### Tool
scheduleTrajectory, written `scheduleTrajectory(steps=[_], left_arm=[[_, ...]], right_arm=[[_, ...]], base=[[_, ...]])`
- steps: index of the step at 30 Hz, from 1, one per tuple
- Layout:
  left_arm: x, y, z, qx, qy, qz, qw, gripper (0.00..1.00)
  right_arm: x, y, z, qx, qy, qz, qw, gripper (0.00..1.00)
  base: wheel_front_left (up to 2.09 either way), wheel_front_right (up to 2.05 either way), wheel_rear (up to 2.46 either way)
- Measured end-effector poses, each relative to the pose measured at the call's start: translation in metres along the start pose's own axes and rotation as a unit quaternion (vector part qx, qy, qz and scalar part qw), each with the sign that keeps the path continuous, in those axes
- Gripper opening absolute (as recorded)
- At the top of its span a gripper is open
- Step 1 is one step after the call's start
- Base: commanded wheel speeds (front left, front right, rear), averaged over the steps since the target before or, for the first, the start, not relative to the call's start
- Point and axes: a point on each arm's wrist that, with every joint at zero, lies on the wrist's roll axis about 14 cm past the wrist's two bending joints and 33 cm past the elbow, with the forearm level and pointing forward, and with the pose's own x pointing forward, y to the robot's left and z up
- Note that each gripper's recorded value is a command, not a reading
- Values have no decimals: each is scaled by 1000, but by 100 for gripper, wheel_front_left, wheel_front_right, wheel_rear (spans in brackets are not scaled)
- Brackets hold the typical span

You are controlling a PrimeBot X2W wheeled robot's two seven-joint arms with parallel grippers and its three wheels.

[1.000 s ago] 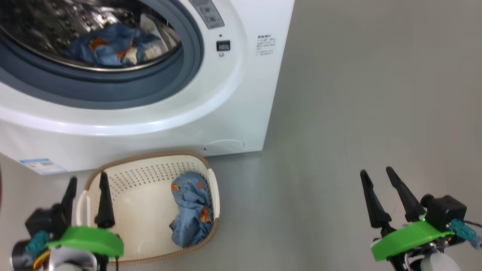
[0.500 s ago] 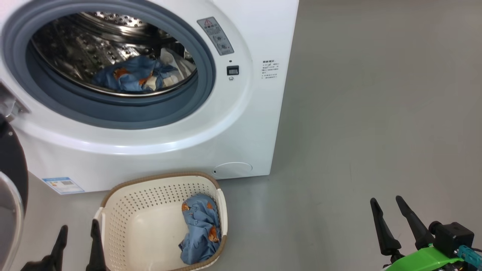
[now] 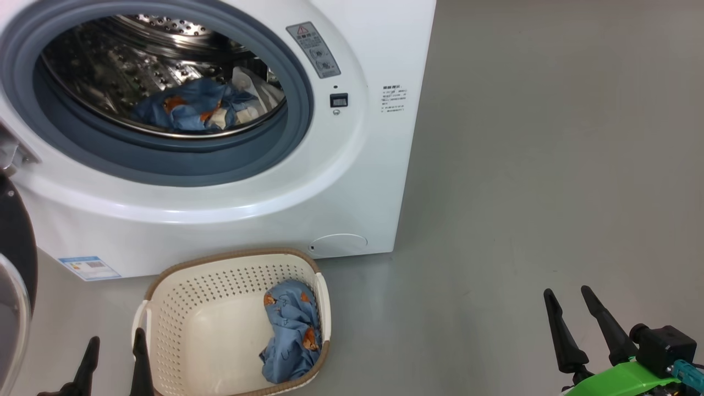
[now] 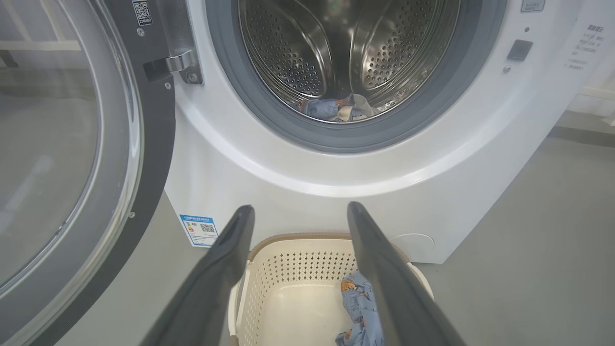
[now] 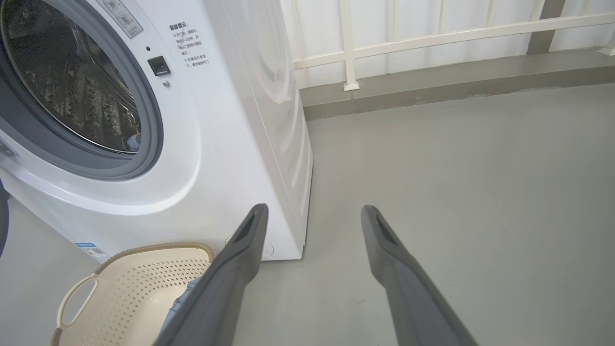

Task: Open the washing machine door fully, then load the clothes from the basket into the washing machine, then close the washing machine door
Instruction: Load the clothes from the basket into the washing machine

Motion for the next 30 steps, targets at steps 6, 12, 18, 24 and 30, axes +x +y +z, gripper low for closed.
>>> scheduleTrajectory(steps=[6,12,18,24,30], left_arm=[[3,-1,-6,-5,9,-1,1000,100],[13,-4,-9,-9,12,-5,1000,100],[19,-13,-23,-19,32,-15,999,100],[35,-33,-49,-36,69,-39,996,100],[45,-48,-79,-44,113,-56,991,100]], right_arm=[[1,-2,-4,2,6,-5,1000,100],[9,-2,-7,3,9,-6,1000,100],[19,-1,-7,3,8,-5,1000,100],[33,1,-10,6,9,-4,1000,100],[43,4,-15,11,12,-4,1000,100]], base=[[0,0,0],[0,0,0],[0,0,0],[0,0,0],[0,0,0]])
